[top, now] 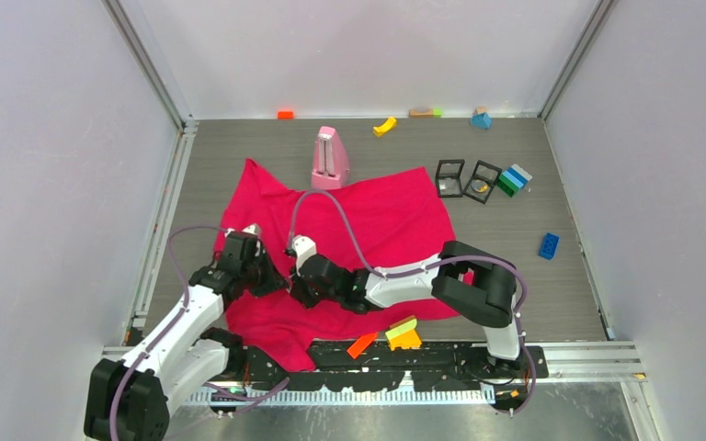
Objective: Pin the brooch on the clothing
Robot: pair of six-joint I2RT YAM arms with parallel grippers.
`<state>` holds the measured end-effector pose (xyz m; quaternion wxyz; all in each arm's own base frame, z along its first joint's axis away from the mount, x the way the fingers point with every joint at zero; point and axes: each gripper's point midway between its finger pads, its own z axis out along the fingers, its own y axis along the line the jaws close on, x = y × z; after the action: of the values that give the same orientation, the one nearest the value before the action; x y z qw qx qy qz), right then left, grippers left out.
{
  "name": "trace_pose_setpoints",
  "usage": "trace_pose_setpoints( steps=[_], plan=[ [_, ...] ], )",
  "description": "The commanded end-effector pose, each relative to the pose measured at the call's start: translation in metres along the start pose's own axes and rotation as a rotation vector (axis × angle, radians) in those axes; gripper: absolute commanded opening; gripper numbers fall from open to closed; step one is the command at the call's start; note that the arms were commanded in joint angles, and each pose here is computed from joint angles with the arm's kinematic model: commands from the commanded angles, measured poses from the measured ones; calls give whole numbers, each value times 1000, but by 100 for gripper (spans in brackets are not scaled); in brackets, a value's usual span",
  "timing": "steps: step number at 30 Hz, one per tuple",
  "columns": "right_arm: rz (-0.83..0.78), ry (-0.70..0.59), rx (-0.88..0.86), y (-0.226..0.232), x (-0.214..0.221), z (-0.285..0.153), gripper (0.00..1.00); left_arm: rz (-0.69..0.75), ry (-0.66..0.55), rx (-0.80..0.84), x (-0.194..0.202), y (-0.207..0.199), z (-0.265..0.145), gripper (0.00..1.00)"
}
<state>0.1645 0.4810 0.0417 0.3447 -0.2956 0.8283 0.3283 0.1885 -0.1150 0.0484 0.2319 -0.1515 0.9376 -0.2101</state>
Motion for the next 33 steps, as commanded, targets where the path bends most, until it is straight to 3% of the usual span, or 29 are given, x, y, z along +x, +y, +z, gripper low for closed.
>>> trace_pose_setpoints(
  steps=[1,9,13,15,19,25,33],
  plan=[
    [13,-11,-74,25,-8,3,1,-13,-65,114,-16,-25,-3,0],
    [18,-10,-57,23,-12,-10,3,-30,-115,161,-20,-31,-12,0],
    [16,-56,-49,24,-33,-38,36,-8,-126,179,-19,-31,-14,0],
    [16,-83,-36,22,-43,-52,46,-9,-121,185,-17,-31,-13,0],
    [0,-113,28,7,-48,-71,58,-15,-116,193,-17,-33,-13,0],
    [8,-130,79,-11,-45,-77,63,-11,-113,216,-17,-37,-15,0],
    [-2,-164,6,-4,-49,-74,68,5,-144,271,-21,-47,-27,0]
  ],
)
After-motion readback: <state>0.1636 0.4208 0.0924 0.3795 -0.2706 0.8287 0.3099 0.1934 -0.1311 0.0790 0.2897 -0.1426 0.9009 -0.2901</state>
